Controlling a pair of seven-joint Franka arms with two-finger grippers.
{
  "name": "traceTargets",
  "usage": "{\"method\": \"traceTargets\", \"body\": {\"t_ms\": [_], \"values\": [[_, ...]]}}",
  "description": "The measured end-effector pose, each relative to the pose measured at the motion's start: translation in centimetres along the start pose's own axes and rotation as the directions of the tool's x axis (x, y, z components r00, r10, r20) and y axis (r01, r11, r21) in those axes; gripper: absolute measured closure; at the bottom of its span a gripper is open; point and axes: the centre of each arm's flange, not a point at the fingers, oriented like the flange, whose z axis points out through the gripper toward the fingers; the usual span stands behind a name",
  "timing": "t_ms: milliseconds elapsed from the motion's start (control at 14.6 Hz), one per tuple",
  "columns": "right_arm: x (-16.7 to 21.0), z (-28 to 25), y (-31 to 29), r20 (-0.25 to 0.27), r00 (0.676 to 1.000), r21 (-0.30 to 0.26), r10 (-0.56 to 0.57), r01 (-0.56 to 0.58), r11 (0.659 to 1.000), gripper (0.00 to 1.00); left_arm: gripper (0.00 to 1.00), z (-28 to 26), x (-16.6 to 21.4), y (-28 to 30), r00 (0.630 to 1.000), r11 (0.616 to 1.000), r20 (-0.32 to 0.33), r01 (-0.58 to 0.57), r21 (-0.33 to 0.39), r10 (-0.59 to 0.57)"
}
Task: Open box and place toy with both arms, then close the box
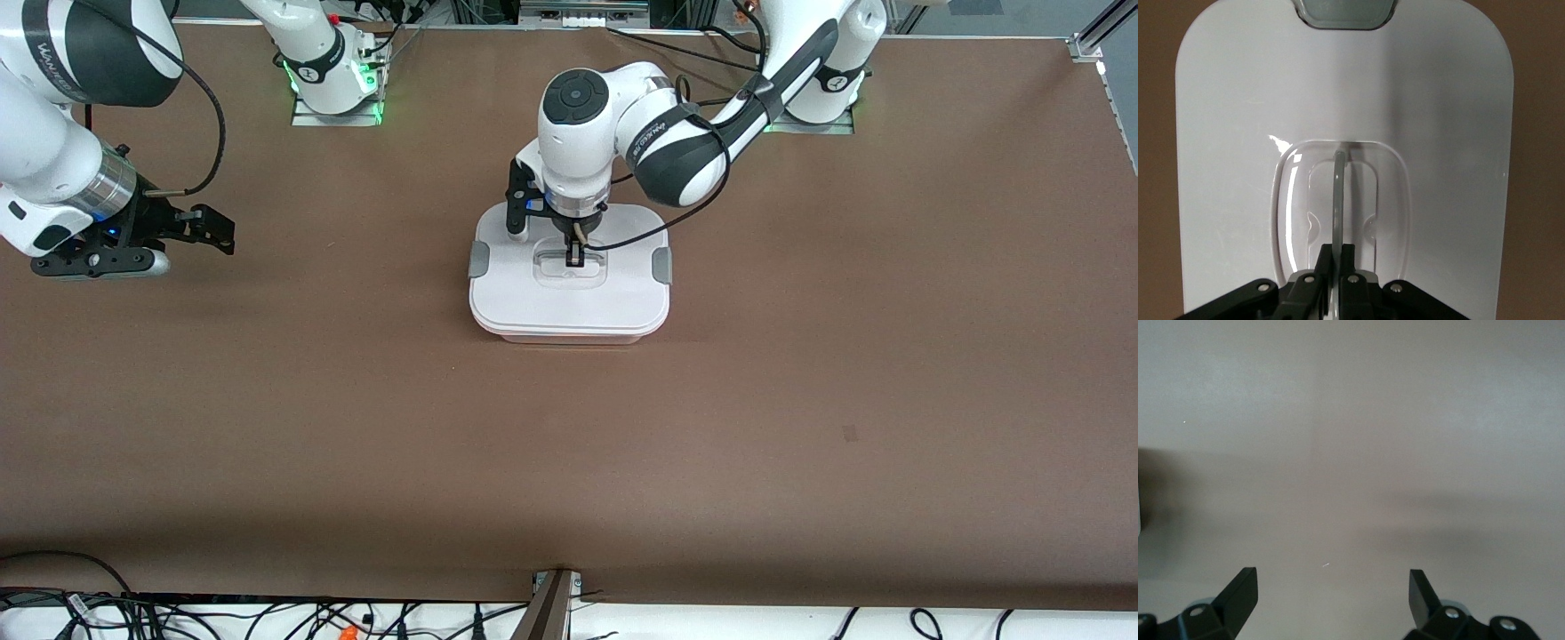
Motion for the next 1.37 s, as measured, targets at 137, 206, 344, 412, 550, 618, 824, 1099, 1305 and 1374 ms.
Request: {"method": "traceTargets", "body": {"t_ms": [137, 206, 344, 412, 550, 618, 824, 1099, 1305, 1374], "values": [[0.0, 0.0, 0.0, 0.0, 1.0, 0.0, 0.0, 0.0, 1.0, 0.0, 0.93, 0.1, 0.0, 0.0, 1.0, 1.0, 0.0, 0.002, 0.0, -0.002], [0.0, 0.0, 0.0, 0.0, 1.0, 0.0, 0.0, 0.0, 1.0, 0.0, 0.93, 0.1, -0.1, -0.1, 1.0, 1.0, -0.001, 0.004, 0.001, -0.004], [0.0, 0.0, 0.0, 0.0, 1.0, 0.0, 0.0, 0.0, 1.0, 0.0, 0.93, 0.2, -0.1, -0.2, 1.0, 1.0, -0.004, 0.007, 0.002, -0.007], [0.0, 0.0, 0.0, 0.0, 1.0, 0.0, 0.0, 0.0, 1.0, 0.0, 0.93, 0.3, -0.2, -0.3, 1.0, 1.0, -0.004, 0.009, 0.002, -0.009], [0.0, 0.0, 0.0, 0.0, 1.0, 0.0, 0.0, 0.0, 1.0, 0.0, 0.93, 0.6, -0.2, -0.4, 1.0, 1.0, -0.006, 0.014, 0.0, -0.014], [0.0, 0.0, 0.0, 0.0, 1.0, 0.0, 0.0, 0.0, 1.0, 0.0, 0.93, 0.6, -0.2, -0.4, 1.0, 1.0, -0.006, 0.024, 0.0, -0.024], [0.0, 0.0, 0.0, 0.0, 1.0, 0.0, 0.0, 0.0, 1.0, 0.0, 0.78, 1.0, -0.3, -0.3, 0.999, 0.999, 0.0, 0.05, -0.005, -0.05], [0.0, 0.0, 0.0, 0.0, 1.0, 0.0, 0.0, 0.0, 1.0, 0.0, 0.44, 0.1, -0.5, -0.6, 0.998, 0.998, 0.002, 0.061, 0.002, -0.061], [0.0, 0.0, 0.0, 0.0, 1.0, 0.0, 0.0, 0.0, 1.0, 0.0, 0.15, -2.2, -0.9, -0.9, 0.997, 0.997, -0.003, 0.073, 0.029, -0.073], [0.0, 0.0, 0.0, -0.001, 1.0, 0.0, 0.0, 0.0, 1.0, 0.0, 0.07, -2.9, -1.1, -1.0, 0.996, 0.996, -0.002, 0.086, 0.036, -0.086]]}}
